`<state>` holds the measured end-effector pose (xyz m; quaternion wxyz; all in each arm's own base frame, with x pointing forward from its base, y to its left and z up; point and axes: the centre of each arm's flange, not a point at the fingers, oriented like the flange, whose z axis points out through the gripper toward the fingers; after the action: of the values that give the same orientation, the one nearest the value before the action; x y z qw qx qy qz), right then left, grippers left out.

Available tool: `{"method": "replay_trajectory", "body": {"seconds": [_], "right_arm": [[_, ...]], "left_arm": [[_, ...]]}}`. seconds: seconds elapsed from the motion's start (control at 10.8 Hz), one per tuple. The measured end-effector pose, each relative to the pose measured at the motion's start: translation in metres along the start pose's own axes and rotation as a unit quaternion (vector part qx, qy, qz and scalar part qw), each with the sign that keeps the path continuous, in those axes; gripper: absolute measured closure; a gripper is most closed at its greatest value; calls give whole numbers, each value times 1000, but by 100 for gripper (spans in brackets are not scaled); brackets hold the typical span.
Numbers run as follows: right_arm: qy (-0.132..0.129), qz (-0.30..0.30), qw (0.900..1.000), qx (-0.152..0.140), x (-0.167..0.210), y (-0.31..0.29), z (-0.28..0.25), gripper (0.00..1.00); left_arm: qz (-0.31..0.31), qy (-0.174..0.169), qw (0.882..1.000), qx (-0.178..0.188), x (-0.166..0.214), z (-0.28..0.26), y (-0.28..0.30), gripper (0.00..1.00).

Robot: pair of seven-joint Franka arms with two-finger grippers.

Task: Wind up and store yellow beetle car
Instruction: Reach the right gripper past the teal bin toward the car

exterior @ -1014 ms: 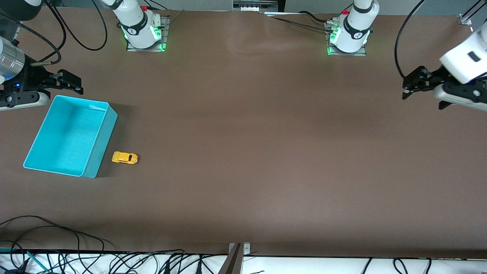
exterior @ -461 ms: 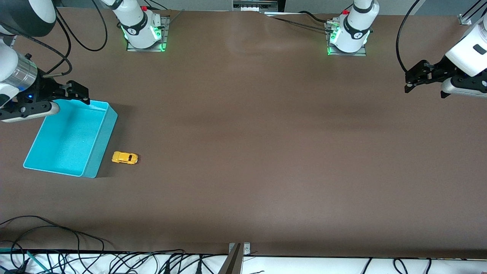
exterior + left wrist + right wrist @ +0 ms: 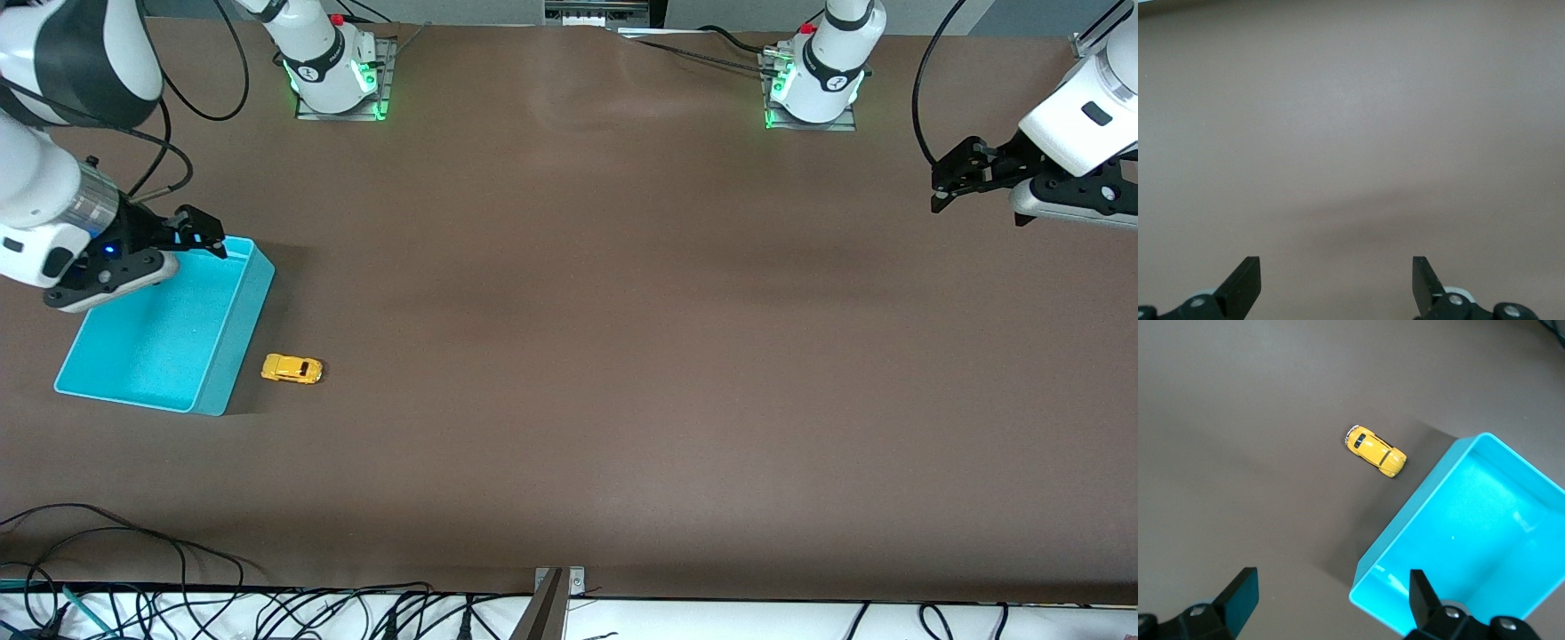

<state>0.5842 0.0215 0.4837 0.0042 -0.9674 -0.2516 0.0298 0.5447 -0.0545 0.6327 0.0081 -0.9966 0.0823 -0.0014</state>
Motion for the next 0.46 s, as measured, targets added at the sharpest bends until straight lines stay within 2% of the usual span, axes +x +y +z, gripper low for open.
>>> {"method": "replay_trajectory", "body": {"seconds": [0.28, 0.46], "right_arm": [[-13, -77, 997, 7, 10, 9, 42, 0], [-10, -143, 990, 6, 19, 13, 72, 0]], "left_arm": [[-1, -1, 1000, 0, 0, 0, 0, 0], [-2, -6, 1000, 0, -1, 1, 0, 0]]}}
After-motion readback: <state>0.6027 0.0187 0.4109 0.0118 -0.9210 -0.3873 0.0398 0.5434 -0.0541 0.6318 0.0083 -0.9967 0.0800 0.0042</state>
